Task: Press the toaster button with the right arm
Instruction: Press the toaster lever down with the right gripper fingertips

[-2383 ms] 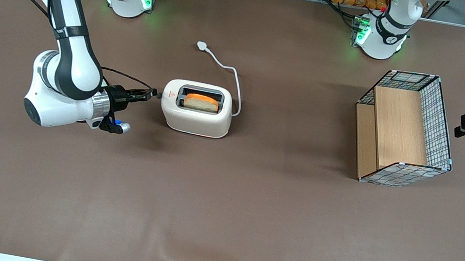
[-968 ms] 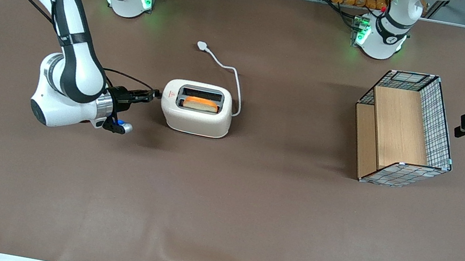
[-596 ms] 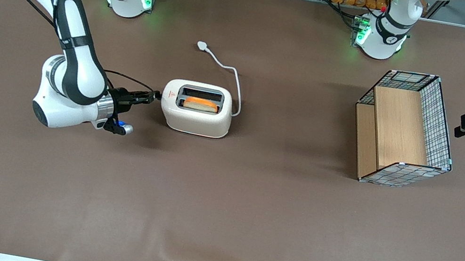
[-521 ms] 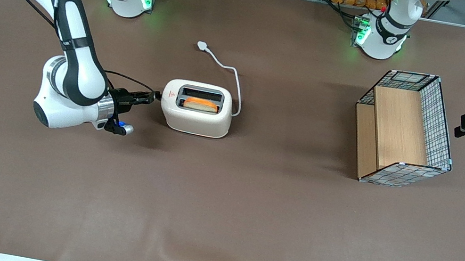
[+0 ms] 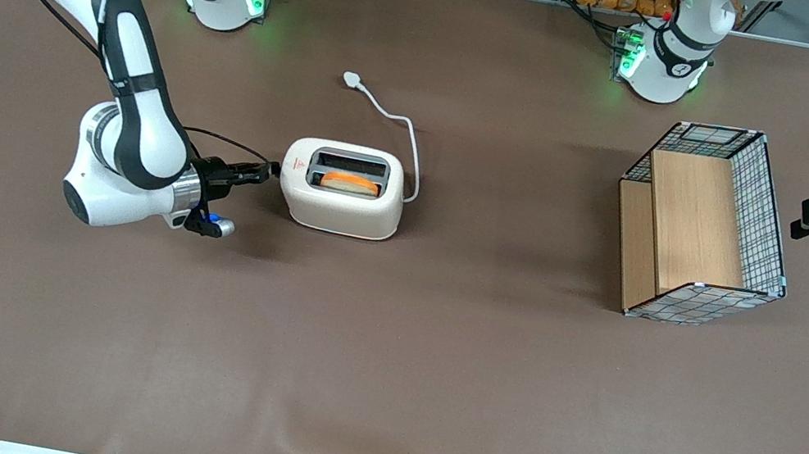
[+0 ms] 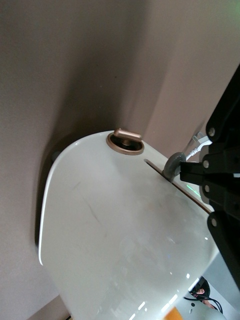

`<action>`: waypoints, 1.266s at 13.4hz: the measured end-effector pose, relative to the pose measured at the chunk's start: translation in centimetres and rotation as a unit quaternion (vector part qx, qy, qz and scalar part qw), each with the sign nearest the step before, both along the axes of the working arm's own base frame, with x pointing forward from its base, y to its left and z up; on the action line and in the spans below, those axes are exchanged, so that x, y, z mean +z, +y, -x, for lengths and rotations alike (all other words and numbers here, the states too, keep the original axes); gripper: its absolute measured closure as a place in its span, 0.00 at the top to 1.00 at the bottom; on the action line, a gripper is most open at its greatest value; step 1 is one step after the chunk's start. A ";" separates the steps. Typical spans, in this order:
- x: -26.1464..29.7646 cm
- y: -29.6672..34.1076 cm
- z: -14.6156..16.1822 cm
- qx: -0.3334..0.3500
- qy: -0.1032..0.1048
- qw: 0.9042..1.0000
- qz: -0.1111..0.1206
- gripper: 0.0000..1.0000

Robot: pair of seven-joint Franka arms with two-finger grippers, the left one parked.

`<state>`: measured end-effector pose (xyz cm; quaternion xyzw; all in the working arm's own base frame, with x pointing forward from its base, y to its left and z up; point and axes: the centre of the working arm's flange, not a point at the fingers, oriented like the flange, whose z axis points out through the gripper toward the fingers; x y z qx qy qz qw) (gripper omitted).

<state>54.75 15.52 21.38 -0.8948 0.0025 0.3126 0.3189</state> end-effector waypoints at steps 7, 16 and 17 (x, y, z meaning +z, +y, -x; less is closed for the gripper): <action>-1.3 -0.2 0.0 0.001 -0.002 1.000 -0.005 0.01; -2.3 -1.0 0.0 -0.004 0.004 1.000 -0.003 0.01; -2.3 -1.0 0.0 -0.004 0.004 1.000 -0.003 0.01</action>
